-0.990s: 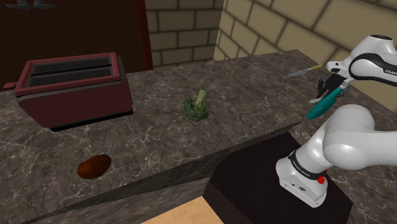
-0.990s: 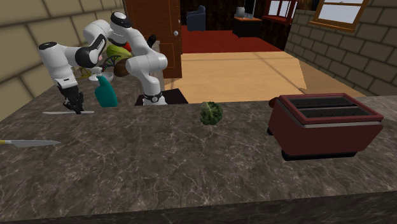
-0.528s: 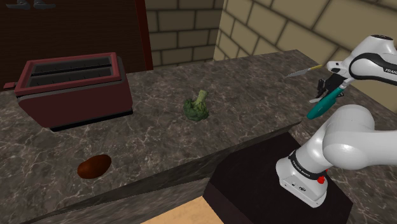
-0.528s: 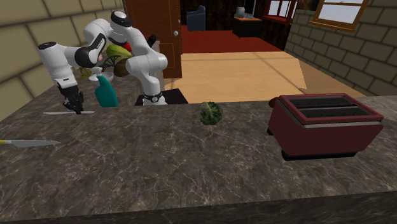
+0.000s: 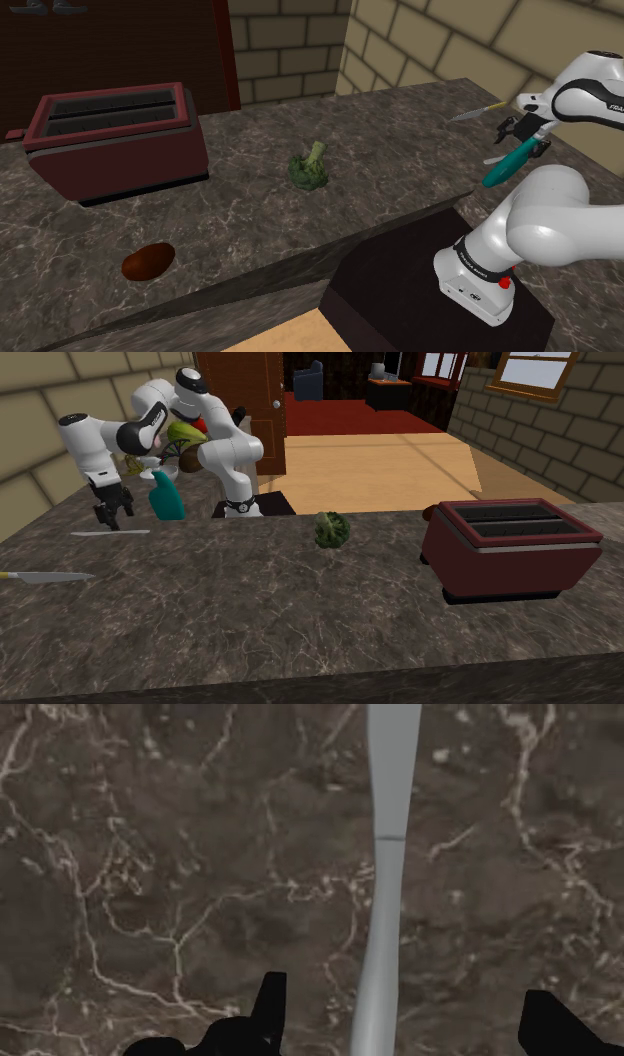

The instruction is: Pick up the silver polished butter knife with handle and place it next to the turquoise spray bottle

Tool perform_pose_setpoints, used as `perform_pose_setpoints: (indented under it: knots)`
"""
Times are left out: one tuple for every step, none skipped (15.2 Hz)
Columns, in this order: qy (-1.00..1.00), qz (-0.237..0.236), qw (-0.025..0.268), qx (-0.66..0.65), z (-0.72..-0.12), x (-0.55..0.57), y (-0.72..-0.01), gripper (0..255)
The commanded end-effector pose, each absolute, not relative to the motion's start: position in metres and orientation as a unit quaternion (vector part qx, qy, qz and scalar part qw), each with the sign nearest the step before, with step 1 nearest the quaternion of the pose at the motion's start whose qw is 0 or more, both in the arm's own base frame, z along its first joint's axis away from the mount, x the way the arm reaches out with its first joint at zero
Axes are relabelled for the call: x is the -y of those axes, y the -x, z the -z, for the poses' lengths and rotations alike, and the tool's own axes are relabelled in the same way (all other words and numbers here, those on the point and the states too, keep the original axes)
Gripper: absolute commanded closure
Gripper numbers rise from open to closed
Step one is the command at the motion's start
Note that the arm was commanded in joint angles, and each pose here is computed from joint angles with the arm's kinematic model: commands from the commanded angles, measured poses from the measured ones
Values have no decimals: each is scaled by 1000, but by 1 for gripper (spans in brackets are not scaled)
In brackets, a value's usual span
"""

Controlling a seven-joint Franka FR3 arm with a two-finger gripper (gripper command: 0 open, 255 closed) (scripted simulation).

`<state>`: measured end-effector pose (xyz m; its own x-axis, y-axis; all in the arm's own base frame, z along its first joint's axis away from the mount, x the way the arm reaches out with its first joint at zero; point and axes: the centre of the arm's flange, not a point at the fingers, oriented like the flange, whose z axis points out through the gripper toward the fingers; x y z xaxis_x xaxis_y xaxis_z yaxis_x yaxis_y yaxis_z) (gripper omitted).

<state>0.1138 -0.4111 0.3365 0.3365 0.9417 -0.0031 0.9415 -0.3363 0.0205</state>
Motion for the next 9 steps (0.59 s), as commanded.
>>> perform_pose_setpoints:
  knots:
    - [-816, -1, 9, -578, -358, 410, -114, 0]
    - [-816, -1, 9, -578, -368, 410, -114, 0]
    - [-816, -1, 9, -578, -368, 410, -114, 0]
    - [-816, -1, 9, -578, -368, 410, -114, 0]
    - [-816, -1, 9, -578, -368, 410, -114, 0]
    - [-816, -1, 9, -578, -368, 410, -114, 0]
    - [-816, -1, 9, -578, -368, 410, -114, 0]
    - [-816, -1, 9, -578, -368, 410, -114, 0]
    - [-816, -1, 9, -578, -368, 410, -114, 0]
